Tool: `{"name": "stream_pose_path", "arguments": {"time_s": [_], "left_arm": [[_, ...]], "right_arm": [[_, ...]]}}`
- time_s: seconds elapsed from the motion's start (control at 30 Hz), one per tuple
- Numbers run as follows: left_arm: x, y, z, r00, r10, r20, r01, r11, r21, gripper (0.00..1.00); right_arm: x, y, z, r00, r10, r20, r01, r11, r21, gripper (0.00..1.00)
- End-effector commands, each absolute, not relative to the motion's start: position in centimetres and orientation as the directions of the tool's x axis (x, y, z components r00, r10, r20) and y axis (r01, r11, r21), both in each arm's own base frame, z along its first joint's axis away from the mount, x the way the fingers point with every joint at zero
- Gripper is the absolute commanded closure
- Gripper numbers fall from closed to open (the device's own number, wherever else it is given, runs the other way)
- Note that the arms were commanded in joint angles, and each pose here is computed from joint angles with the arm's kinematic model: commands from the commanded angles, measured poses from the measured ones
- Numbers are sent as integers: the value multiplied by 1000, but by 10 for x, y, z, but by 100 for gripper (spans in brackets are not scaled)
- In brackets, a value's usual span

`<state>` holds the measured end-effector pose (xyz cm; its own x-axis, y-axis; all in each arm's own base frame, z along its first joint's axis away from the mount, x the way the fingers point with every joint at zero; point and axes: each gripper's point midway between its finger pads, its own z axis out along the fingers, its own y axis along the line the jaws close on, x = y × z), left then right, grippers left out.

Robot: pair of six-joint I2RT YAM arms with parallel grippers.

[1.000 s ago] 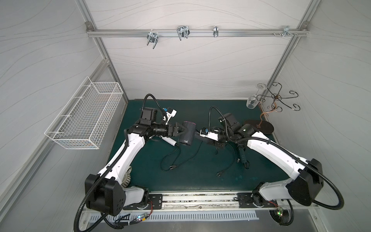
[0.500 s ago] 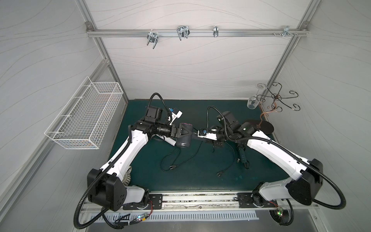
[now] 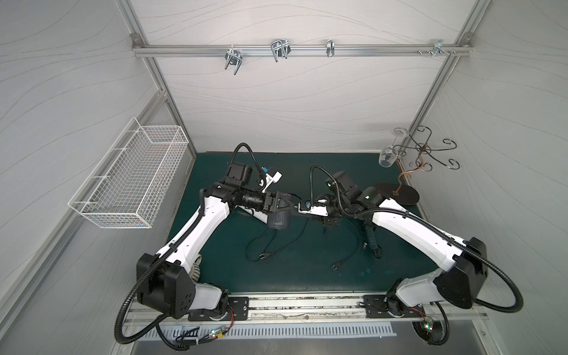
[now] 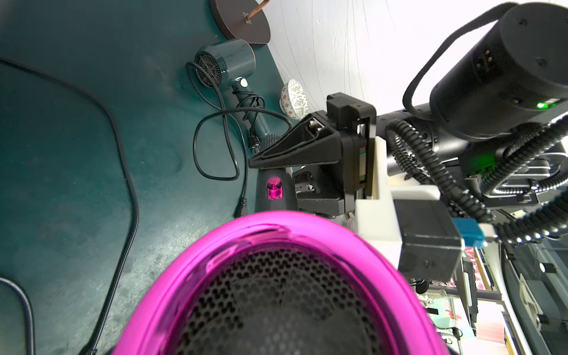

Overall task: Wrap the cord around the hair dryer
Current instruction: Pick up the hair dryer from the center of the board, then wrap the power cord around the hair dryer.

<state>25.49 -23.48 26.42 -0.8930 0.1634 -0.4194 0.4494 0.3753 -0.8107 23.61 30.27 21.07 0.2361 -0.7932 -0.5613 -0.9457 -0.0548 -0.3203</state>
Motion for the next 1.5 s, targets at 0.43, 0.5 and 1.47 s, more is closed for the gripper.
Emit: {"name": "stream_pose_path", "arguments": {"time_s": [0.43,0.5,1.47], "left_arm": [[257,-245,284,-860,199,-470,511,322,-797,100],[257,-245,287,-856,198,-477,516,318,-795,100],[281,-182,353,-752,3,-659,547,561,-622,100]], "right_arm": [[248,337,253,265,-701,-662,-935,-19,-354,100],[250,337,253,256,-702,-665,-936,-9,-351,100],[308,176,183,-741,-383,-551,-597,752,280,30]]}}
